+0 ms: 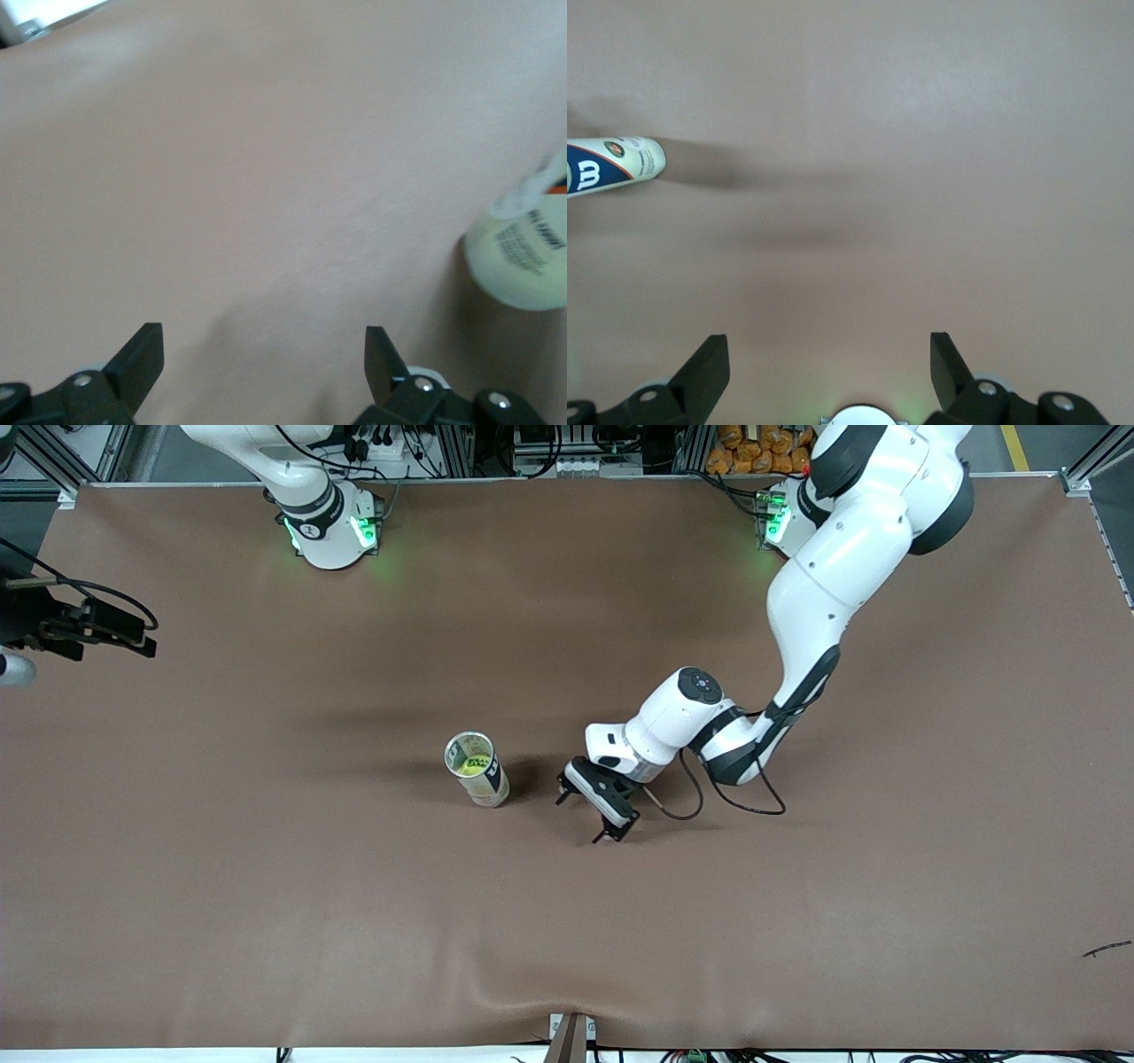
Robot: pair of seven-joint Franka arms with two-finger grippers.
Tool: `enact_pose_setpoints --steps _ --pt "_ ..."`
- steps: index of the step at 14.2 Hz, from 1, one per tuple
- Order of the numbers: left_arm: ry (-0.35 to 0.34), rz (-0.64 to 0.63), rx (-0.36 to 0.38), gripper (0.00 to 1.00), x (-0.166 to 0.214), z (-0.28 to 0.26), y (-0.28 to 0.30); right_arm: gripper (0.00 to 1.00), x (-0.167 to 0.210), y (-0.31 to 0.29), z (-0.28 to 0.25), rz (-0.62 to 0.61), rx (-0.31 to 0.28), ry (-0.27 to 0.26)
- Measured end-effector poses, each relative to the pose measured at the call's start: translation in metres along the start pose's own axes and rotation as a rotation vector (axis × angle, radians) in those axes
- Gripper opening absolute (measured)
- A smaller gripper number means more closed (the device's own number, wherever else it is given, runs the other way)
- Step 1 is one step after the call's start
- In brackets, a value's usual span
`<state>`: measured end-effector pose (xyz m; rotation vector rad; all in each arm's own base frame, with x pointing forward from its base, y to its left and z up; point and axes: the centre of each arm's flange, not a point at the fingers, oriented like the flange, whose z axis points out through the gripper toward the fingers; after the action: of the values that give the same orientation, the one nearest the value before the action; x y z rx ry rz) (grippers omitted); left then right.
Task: Insert tennis ball vertically with right arm
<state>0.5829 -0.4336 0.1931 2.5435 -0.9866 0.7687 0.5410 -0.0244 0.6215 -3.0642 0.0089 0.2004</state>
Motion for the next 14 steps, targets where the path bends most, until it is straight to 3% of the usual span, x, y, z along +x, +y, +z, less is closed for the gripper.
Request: enact_pose_setpoints --steps 7,14 --pt "-0.345 -0.236 0.174 1.00 0.045 -0.072 -0.063 1.00 -0.013 -0.004 -0.010 0.073 -0.010 -0.011" --pt "-0.472 -0.482 0.277 1.00 0.079 -0.224 -0.158 1.00 -0.014 0.000 -0.019 0.083 -0.063 0.011"
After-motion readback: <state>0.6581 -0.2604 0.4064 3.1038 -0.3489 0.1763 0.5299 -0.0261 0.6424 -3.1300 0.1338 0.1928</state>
